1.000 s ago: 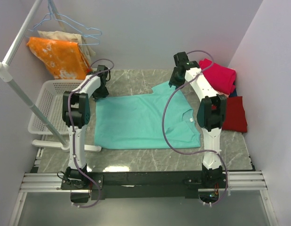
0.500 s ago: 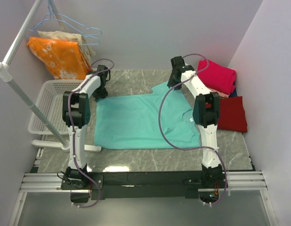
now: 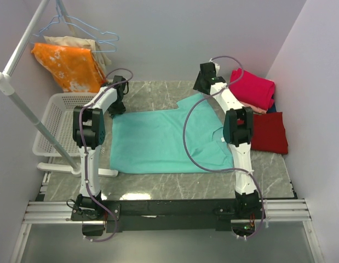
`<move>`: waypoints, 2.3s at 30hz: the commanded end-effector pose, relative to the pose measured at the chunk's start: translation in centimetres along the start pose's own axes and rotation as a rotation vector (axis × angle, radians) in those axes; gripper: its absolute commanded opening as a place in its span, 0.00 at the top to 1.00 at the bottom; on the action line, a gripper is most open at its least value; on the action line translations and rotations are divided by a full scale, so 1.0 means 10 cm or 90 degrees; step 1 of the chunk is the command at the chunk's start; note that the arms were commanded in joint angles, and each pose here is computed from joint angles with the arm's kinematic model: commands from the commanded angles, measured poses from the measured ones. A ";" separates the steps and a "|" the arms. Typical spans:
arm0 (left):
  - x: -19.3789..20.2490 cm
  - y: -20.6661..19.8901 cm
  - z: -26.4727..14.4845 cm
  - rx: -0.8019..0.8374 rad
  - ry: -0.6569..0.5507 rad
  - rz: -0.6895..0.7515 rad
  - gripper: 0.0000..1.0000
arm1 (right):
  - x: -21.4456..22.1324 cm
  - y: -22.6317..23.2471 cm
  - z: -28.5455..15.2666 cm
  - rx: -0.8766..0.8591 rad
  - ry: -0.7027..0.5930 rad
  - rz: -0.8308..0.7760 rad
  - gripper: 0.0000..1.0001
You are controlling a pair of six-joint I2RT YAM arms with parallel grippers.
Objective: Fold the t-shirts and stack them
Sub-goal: Fold the tshirt
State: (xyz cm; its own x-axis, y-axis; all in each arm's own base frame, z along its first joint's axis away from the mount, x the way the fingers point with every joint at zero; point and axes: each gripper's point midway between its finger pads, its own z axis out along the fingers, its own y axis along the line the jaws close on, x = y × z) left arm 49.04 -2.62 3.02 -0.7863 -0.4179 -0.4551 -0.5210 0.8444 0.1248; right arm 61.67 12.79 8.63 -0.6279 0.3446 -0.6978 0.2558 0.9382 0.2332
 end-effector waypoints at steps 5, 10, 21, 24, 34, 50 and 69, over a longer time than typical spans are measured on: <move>-0.13 -0.01 -0.13 0.011 -0.015 -0.005 0.53 | -0.26 -0.23 0.24 0.000 -0.011 0.049 0.46; -0.17 -0.02 -0.17 0.017 -0.018 -0.008 0.53 | -0.32 -0.38 0.25 -0.009 0.011 0.087 0.48; -0.19 -0.06 -0.19 0.028 -0.019 -0.012 0.53 | -0.06 -0.28 0.30 -0.050 0.082 0.056 0.53; -0.18 -0.06 -0.19 0.030 -0.017 -0.014 0.53 | 0.00 -0.23 0.28 -0.051 0.088 0.036 0.56; -0.21 -0.07 -0.22 0.034 -0.023 -0.016 0.53 | 0.28 -0.10 0.30 -0.039 0.122 0.007 0.57; -0.17 -0.08 -0.27 0.050 -0.018 -0.013 0.52 | 0.51 -0.38 0.36 0.067 0.154 0.050 0.66; -0.21 -0.03 -0.32 0.037 -0.030 -0.014 0.99 | 0.05 -0.65 -0.02 0.118 0.088 0.068 1.00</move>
State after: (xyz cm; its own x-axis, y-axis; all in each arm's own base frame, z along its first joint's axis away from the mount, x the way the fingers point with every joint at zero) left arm 49.20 -3.27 3.44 -0.7930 -0.4200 -0.4414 -0.5073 0.8563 0.0967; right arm 59.79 9.98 2.56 -0.7379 0.4327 -0.5180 0.3974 0.8988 0.1848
